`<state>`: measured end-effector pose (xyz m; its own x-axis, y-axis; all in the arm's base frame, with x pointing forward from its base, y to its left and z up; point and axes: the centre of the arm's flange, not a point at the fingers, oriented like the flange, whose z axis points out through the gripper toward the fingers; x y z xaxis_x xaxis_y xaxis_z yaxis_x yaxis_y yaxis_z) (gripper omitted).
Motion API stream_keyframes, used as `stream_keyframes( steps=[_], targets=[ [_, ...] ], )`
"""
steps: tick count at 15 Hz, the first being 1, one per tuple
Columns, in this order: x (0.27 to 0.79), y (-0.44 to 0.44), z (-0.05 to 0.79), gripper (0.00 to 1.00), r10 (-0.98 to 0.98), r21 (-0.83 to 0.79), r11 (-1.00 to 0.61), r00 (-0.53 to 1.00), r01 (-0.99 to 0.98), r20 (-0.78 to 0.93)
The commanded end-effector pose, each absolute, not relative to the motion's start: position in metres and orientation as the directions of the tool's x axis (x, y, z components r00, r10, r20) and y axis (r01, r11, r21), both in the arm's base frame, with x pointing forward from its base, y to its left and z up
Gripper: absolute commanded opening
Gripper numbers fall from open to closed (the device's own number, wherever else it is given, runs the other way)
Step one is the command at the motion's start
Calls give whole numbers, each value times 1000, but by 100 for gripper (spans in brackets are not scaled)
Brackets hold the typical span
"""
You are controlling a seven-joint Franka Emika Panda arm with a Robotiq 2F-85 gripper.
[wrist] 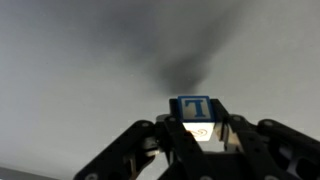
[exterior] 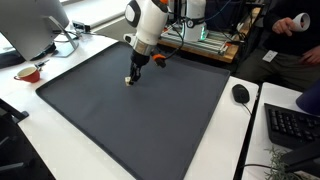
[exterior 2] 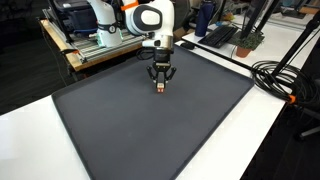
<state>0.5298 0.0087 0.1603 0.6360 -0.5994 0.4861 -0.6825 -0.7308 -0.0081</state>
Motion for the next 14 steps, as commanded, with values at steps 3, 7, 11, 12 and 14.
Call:
stream_keyframes(
  steps=[3, 7, 11, 12, 14],
  targets=[
    [530, 9, 160, 34, -599, -8, -731, 636, -683, 486],
    [529, 9, 162, 9, -601, -9, -728, 632, -685, 489],
    [526, 9, 171, 9, -597, -14, -729, 626, -684, 501],
    [526, 9, 173, 9, -596, -14, -729, 625, -684, 503],
    [528, 8, 175, 9, -597, -16, -730, 625, -684, 504]
  ],
)
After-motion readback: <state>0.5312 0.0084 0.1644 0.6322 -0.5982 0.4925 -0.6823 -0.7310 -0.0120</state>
